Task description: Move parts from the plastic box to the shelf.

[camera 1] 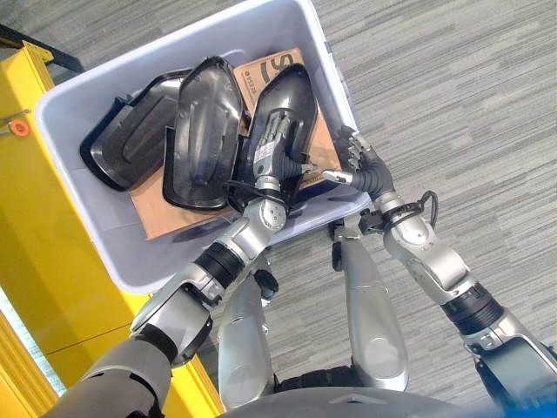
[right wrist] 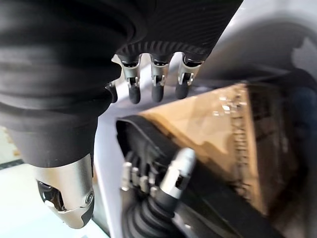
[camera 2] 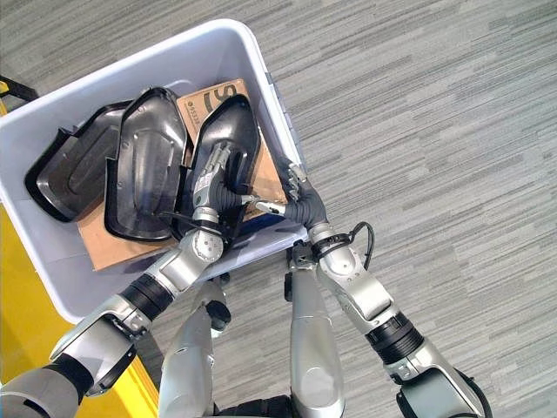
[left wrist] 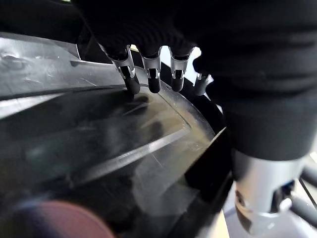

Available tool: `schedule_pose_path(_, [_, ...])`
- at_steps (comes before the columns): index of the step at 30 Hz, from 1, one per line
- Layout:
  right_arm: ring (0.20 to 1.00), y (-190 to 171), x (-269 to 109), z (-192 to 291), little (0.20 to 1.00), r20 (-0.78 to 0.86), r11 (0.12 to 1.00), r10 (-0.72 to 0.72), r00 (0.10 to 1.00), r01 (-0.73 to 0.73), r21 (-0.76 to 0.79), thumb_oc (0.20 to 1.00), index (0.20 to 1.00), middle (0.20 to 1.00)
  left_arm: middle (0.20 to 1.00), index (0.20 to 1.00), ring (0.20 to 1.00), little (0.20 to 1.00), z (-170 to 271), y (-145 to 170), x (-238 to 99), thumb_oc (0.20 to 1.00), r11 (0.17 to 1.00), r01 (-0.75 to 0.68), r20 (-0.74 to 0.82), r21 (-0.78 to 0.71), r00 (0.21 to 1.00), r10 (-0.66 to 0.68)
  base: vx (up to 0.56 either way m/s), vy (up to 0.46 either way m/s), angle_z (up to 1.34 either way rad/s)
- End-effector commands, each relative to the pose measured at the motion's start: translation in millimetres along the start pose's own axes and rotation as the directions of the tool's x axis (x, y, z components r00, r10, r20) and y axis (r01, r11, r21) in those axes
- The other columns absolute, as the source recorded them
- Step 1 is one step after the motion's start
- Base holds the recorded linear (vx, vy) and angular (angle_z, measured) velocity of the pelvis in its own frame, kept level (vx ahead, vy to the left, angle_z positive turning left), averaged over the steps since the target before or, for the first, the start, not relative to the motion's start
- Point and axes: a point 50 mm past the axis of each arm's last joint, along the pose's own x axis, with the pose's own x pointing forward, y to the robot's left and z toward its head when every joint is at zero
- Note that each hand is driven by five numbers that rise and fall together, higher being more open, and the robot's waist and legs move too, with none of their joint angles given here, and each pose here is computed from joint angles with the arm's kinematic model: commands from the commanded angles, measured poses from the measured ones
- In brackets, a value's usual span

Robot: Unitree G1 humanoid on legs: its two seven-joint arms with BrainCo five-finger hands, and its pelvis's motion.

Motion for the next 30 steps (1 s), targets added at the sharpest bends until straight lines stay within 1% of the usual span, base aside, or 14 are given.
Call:
schedule_pose_path(1, [1.0, 11.0, 2.6, 19.0, 1.0, 0.09, 0.997, 0.053, 0.995, -0.058, 0.057, 1.0, 1.0, 1.0, 1.0, 1.0, 1.0, 1.0, -39.2, 4.8, -3.5, 1.0, 0.997, -0.03, -0.168, 0.073, 0.985, 0.042, -0.03, -0.046, 0.01])
schedule_pose_path(6, [1.0, 15.7, 3.7, 16.0, 1.0, 0.07, 0.993, 0.051, 0.996, -0.058, 0.1, 1.0, 1.0, 1.0, 1.0, 1.0, 1.0, 1.0, -45.7, 1.0, -12.0, 1.0, 1.0, -0.012, -0.204, 0.001, 0.979, 0.012, -0.02, -0.026, 0.02])
schedule_pose_path(8, [1.0, 17.4, 4.3, 15.8, 1.0, 0.076, 0.992, 0.06, 0.995, -0.068, 0.109, 1.0, 1.0, 1.0, 1.0, 1.0, 1.0, 1.0, -46.1, -3.7, -15.8, 1.0, 0.996, 0.003, -0.228, -0.094, 0.973, -0.025, -0.02, -0.018, 0.05])
schedule_pose_path(12, [1.0, 21.8, 5.6, 18.8, 1.0, 0.086, 0.99, 0.082, 0.993, -0.092, 0.111, 1.0, 1.0, 1.0, 1.0, 1.0, 1.0, 1.0, -40.5, -11.6, -19.7, 1.0, 0.979, 0.036, -0.218, -0.201, 0.973, -0.081, -0.02, -0.033, 0.05])
schedule_pose_path(14, [1.0, 23.8, 6.1, 20.4, 1.0, 0.086, 0.99, 0.088, 0.992, -0.097, 0.103, 1.0, 1.0, 1.0, 1.0, 1.0, 1.0, 1.0, -33.6, -12.8, -19.9, 1.0, 0.967, 0.04, -0.177, -0.25, 0.981, -0.086, -0.01, -0.034, 0.13])
schedule_pose_path(18, [1.0, 26.7, 5.7, 17.2, 1.0, 0.055, 0.991, 0.093, 0.994, -0.098, 0.093, 1.0, 1.0, 1.0, 1.0, 1.0, 1.0, 1.0, -15.9, -5.2, -16.9, 1.0, 0.94, -0.022, -0.093, -0.34, 0.996, -0.01, 0.01, -0.011, 0.09])
schedule_pose_path(21, [1.0, 25.1, 4.0, 13.1, 1.0, 0.029, 0.996, 0.032, 0.999, -0.035, 0.08, 1.0, 1.0, 1.0, 1.0, 1.0, 1.0, 1.0, 8.8, 12.6, -13.1, 1.0, 0.892, -0.042, 0.052, -0.451, 0.996, 0.073, 0.01, -0.001, 0.01])
schedule_pose_path(23, [1.0, 18.8, 3.4, 8.5, 1.0, 0.0, 0.996, -0.041, 0.999, 0.041, 0.078, 1.0, 1.0, 1.0, 1.0, 1.0, 1.0, 1.0, 27.5, 26.2, -13.4, 1.0, 0.849, -0.03, 0.162, -0.527, 0.978, 0.135, 0.0, 0.0, 0.0])
schedule_pose_path(25, [1.0, 15.0, 3.1, 5.2, 1.0, -0.015, 0.994, -0.082, 0.997, 0.083, 0.073, 1.0, 1.0, 1.0, 1.0, 1.0, 1.0, 1.0, 37.3, 34.0, -14.5, 1.0, 0.833, -0.026, 0.221, -0.553, 0.959, 0.177, 0.01, 0.036, 0.01])
schedule_pose_path(26, [1.0, 9.0, 3.8, 1.7, 1.0, -0.039, 0.989, -0.11, 0.993, 0.113, 0.091, 1.0, 1.0, 1.0, 1.0, 1.0, 1.0, 1.0, 58.4, 50.5, -16.6, 1.0, 0.787, -0.026, 0.314, -0.616, 0.908, 0.276, 0.03, 0.079, 0.04])
schedule_pose_path(27, [1.0, 8.8, 5.0, 3.3, 1.0, -0.034, 0.988, -0.104, 0.994, 0.107, 0.109, 1.0, 1.0, 1.0, 1.0, 1.0, 1.0, 1.0, 62.0, 52.1, -17.4, 1.0, 0.784, -0.026, 0.331, -0.621, 0.898, 0.292, 0.04, 0.112, 0.04])
schedule_pose_path(28, [1.0, 1.4, 4.8, -5.4, 1.0, -0.065, 0.978, -0.195, 0.979, 0.199, 0.065, 1.0, 1.0, 1.0, 1.0, 1.0, 1.0, 1.0, 69.8, 61.1, -19.0, 1.0, 0.788, -0.036, 0.367, -0.615, 0.87, 0.327, 0.04, 0.067, 0.03])
schedule_pose_path(29, [1.0, -0.4, 5.3, -8.5, 1.0, -0.094, 0.977, -0.187, 0.978, 0.196, 0.088, 1.0, 1.0, 1.0, 1.0, 1.0, 1.0, 1.0, 71.9, 63.7, -19.7, 1.0, 0.771, -0.029, 0.365, -0.636, 0.869, 0.334, 0.04, 0.065, 0.03])
schedule_pose_path(30, [1.0, -1.6, 3.5, -14.0, 1.0, -0.139, 0.96, -0.2, 0.97, 0.222, 0.169, 1.0, 1.0, 1.0, 1.0, 1.0, 1.0, 1.0, 74.1, 67.2, -19.7, 1.0, 0.767, -0.013, 0.375, -0.642, 0.867, 0.329, 0.0, 0.0, 0.0])
